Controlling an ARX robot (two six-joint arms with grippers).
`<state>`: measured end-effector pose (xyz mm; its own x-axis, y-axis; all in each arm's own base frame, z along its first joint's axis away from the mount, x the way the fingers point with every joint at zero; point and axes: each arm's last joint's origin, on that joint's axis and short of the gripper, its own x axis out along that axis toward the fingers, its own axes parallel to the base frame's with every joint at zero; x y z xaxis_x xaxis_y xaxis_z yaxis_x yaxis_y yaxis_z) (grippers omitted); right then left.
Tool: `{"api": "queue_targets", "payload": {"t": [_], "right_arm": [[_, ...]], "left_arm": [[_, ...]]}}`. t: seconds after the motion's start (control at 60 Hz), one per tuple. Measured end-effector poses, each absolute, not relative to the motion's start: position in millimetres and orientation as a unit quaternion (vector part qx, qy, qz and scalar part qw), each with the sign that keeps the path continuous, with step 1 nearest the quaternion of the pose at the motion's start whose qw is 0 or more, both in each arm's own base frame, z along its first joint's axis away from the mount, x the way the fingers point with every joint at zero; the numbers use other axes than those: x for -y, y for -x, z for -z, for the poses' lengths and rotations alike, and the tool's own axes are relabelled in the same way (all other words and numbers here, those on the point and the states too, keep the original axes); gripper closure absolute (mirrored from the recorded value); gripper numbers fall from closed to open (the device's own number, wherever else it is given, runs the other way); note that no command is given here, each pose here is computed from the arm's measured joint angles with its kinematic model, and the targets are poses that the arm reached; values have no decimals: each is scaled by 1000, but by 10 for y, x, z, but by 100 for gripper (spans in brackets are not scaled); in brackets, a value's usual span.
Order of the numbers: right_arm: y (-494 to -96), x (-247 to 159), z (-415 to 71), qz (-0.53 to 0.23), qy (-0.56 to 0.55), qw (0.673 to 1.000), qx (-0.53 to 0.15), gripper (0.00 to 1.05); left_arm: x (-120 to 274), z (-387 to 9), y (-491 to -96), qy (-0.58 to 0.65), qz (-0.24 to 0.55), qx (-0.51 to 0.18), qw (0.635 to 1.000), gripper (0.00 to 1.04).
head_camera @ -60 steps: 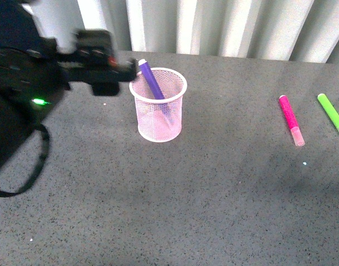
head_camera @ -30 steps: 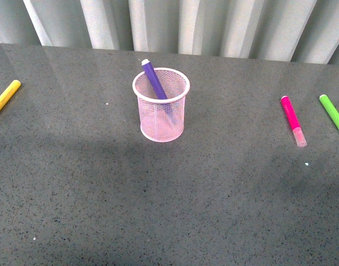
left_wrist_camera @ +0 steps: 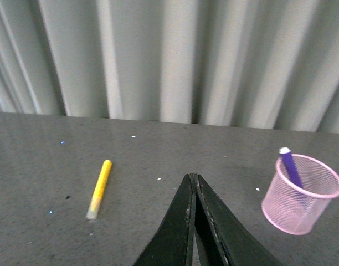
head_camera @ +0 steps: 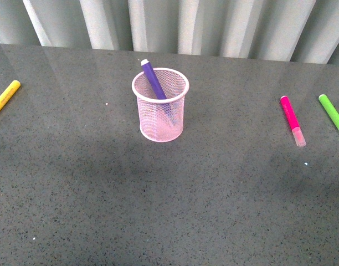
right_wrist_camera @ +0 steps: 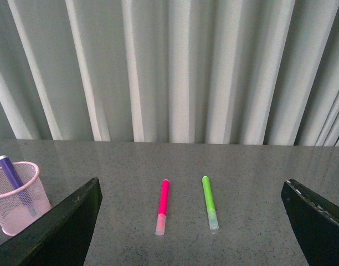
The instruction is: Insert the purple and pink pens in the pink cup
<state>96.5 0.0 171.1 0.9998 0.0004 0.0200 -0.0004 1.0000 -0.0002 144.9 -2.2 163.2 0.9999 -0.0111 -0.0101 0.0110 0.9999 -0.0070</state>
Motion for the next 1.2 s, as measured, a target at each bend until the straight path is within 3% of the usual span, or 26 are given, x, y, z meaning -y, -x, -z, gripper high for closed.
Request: {"api": "queue_targets", "payload": {"t": [1.199], "right_arm": [[-965, -1, -1711, 0, 0, 1000, 10, 7]], "left_arm": [[1, -1661, -1037, 4, 0, -6, 1000, 101]]}}
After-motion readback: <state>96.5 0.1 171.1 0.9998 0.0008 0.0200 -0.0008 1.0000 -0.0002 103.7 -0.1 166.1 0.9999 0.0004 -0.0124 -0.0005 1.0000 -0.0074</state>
